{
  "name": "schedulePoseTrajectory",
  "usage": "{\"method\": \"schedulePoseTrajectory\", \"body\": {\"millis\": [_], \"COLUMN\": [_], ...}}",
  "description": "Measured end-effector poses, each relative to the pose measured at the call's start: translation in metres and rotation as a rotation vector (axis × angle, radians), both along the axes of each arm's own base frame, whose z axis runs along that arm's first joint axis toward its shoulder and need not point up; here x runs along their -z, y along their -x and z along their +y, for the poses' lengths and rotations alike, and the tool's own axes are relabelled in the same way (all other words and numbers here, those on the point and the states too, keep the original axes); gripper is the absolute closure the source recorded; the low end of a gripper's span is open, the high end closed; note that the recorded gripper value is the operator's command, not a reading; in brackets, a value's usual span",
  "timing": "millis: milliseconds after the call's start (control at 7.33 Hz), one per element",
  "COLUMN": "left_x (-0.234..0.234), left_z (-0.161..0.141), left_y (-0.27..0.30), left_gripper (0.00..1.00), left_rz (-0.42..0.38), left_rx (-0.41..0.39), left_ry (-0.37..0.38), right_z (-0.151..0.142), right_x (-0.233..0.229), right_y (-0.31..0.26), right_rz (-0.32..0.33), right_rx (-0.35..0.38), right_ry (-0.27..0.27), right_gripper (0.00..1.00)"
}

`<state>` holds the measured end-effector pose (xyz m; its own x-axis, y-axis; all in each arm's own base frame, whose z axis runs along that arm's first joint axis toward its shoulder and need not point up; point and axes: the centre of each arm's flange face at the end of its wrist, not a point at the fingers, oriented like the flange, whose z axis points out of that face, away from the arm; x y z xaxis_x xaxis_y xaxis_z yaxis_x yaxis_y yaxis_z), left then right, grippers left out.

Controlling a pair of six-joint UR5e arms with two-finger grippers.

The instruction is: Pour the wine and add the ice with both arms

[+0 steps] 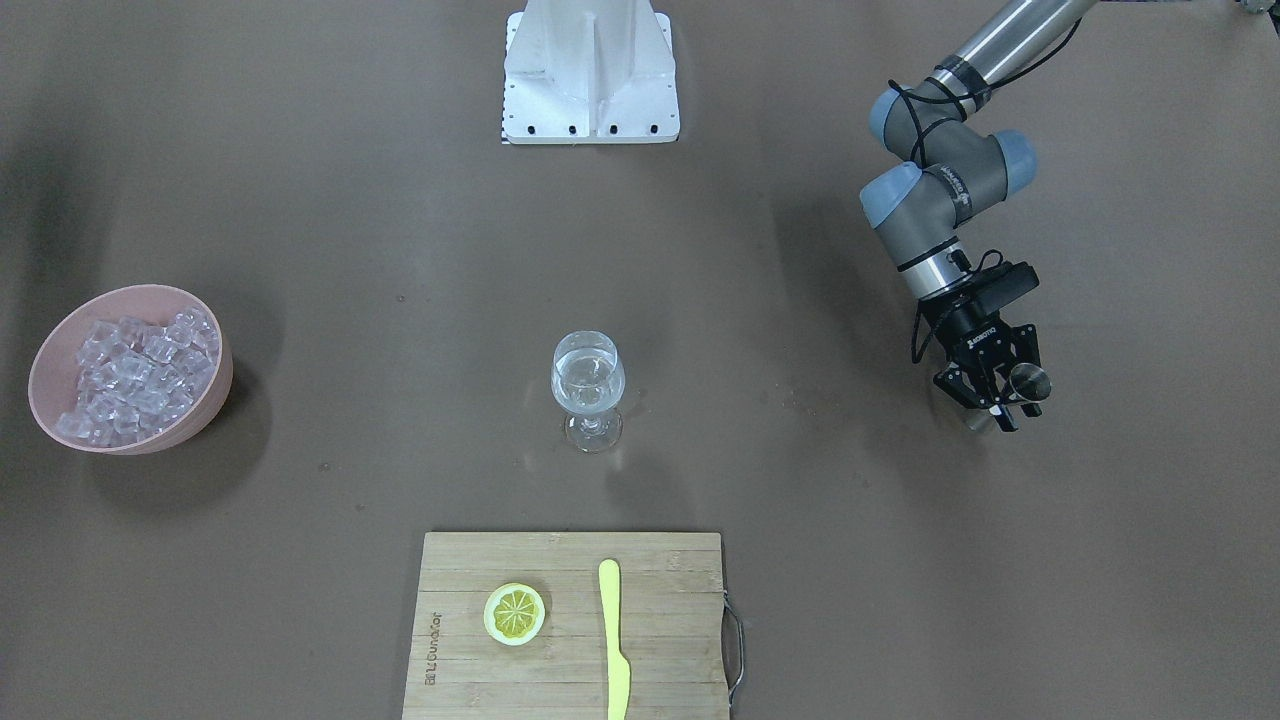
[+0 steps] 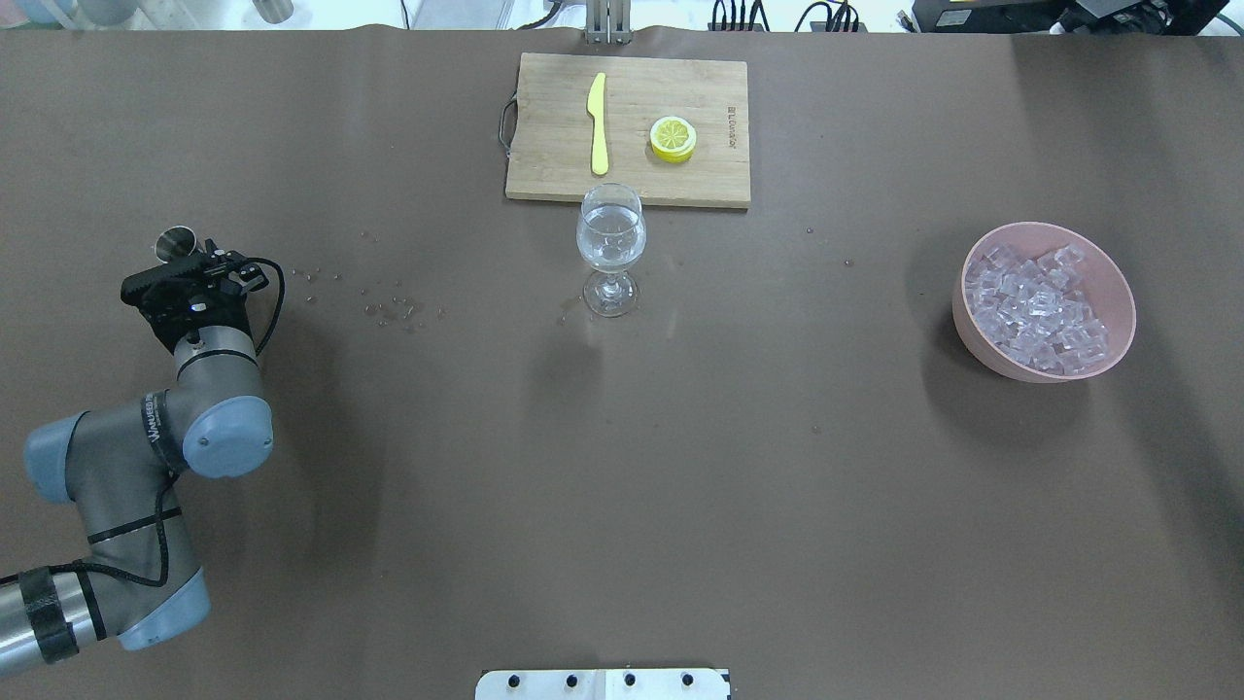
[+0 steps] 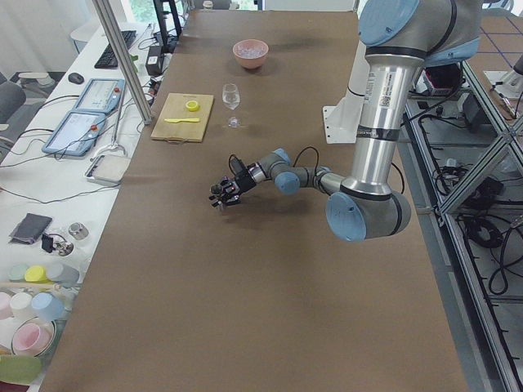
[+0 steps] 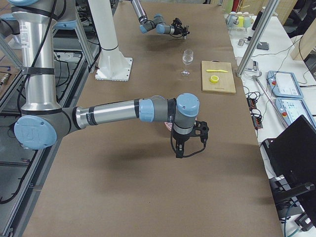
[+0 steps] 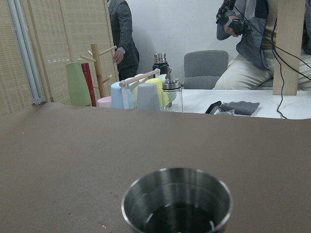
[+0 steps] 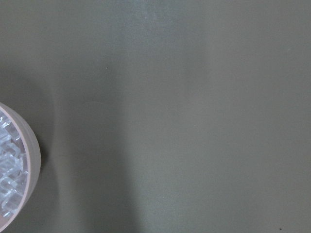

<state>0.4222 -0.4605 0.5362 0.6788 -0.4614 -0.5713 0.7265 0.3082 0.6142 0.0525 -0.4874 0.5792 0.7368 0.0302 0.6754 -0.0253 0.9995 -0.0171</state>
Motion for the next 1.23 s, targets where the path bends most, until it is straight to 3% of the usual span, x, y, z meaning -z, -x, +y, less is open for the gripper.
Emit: {"method": "schedulePoseTrajectory", "body": {"millis": [409, 955, 1228], "left_x": [0.004, 0.033, 0.071], "left_z": [0.000, -0.004, -0.009], "left_y": [0.000, 0.015, 0.032], "left_gripper": [1.00, 1.00, 1.00], "left_rz": [0.011, 0.027, 0.026], "left_rx": [0.004, 0.000, -0.019], "left_ry": [-0.006, -0.029, -0.059], "right_z": [-0.001, -0.001, -0.001], "right_x": [0.001, 0.002, 0.001], "right_y": [0.000, 0.000, 0.000], "right_rz": [0.000, -0.001, -0.002], "right_rx": [-0.001, -0.001, -0.001], "right_ry": [-0.002, -0.002, -0.001], "right_gripper": [0.00, 0.00, 0.00]}}
